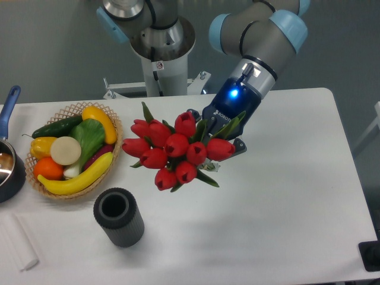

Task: Insert the flowers into the vase
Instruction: 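Carry the red tulip bunch with the gripper toward the grey vase, then lower the tulip stems into the grey vase opening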

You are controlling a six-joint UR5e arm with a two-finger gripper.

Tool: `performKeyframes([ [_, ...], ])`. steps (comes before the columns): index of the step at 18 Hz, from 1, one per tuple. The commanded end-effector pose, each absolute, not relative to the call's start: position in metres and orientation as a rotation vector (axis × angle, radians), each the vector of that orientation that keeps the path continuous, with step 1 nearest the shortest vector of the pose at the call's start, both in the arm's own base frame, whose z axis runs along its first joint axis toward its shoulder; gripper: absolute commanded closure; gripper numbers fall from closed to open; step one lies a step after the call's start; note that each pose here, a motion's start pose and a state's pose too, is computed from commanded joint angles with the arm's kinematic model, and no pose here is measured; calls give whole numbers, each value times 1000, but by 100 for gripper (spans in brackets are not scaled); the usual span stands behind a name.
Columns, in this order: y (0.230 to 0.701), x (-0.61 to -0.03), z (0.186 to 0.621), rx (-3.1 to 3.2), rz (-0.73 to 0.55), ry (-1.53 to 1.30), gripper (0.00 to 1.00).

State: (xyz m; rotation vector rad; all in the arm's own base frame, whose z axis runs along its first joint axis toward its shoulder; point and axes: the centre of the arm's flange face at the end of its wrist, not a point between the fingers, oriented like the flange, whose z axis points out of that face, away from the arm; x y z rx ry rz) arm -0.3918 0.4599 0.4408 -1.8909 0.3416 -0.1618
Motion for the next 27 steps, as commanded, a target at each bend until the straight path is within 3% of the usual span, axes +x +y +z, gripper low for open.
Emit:
performKeyframes([
  [15, 545, -337, 410, -1537, -405, 578, 86],
  [19, 558, -324, 416, -1464, -454, 599, 85],
  [27, 572, -318, 388, -1476, -508, 585, 85],
])
